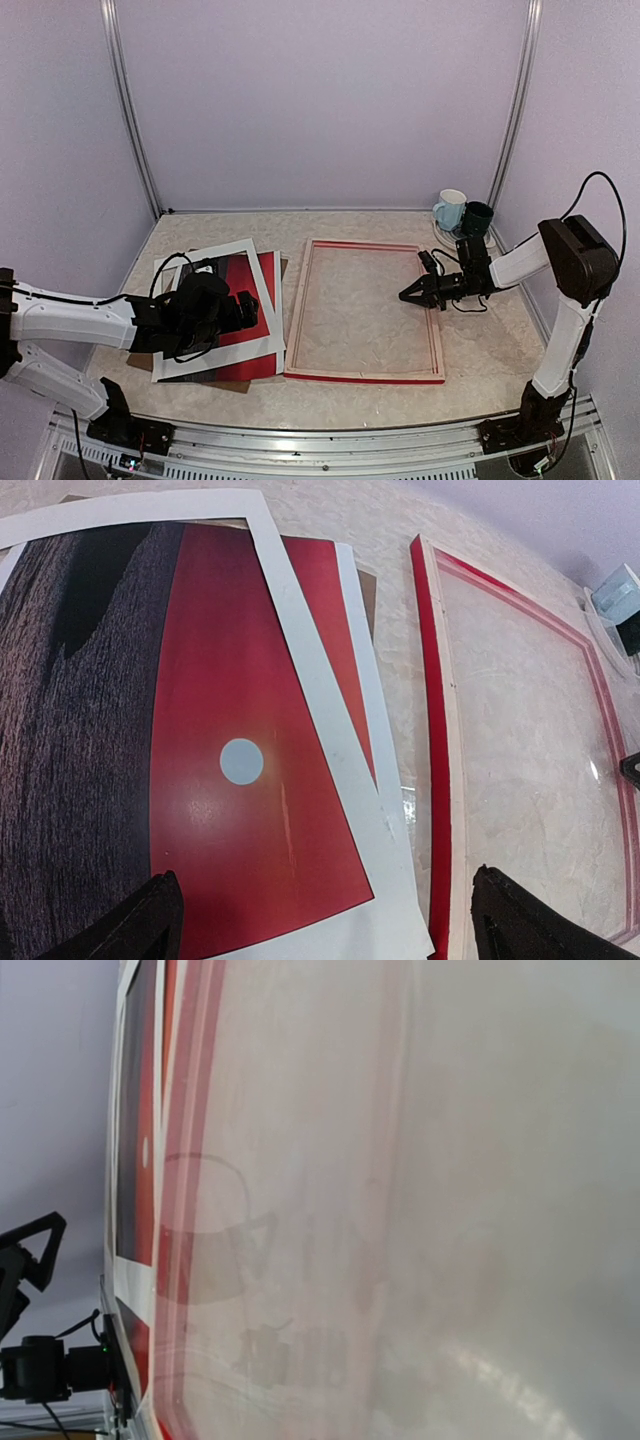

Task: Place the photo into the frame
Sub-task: Place the glass panel at the frame body.

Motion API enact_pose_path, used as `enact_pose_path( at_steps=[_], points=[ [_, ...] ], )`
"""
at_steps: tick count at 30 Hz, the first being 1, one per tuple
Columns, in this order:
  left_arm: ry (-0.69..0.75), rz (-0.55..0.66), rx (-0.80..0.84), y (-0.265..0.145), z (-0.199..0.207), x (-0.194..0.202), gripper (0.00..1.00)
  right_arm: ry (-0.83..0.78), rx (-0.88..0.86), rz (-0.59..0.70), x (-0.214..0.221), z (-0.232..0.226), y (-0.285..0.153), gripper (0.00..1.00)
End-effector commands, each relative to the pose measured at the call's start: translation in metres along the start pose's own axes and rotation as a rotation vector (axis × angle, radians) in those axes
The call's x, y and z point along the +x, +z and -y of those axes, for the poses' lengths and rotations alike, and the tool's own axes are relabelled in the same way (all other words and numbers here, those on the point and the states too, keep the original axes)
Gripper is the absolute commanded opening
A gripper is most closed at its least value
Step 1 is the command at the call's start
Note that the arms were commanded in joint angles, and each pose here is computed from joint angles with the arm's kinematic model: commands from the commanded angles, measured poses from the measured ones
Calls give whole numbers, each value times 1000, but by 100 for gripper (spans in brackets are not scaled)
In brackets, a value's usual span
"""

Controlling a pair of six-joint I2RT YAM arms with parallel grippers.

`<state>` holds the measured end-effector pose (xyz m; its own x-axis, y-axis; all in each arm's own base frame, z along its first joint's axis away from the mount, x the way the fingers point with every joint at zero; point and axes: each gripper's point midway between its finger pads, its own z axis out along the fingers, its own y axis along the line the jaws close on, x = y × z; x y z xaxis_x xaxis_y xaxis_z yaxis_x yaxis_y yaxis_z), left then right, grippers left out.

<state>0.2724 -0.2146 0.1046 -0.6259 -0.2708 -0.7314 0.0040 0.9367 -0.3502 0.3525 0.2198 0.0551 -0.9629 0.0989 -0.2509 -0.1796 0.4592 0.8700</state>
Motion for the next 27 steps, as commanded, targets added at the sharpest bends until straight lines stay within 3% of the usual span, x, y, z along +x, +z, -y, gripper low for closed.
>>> enact_pose_path(
  at_steps=[1, 27],
  points=[
    [-9, 12, 26, -1, 8, -4, 99, -3, -1, 5, -2, 2, -4, 0],
    [-12, 9, 21, -1, 5, -1, 99, 2, 1, 7, 0, 5, -6, 0]
  ],
)
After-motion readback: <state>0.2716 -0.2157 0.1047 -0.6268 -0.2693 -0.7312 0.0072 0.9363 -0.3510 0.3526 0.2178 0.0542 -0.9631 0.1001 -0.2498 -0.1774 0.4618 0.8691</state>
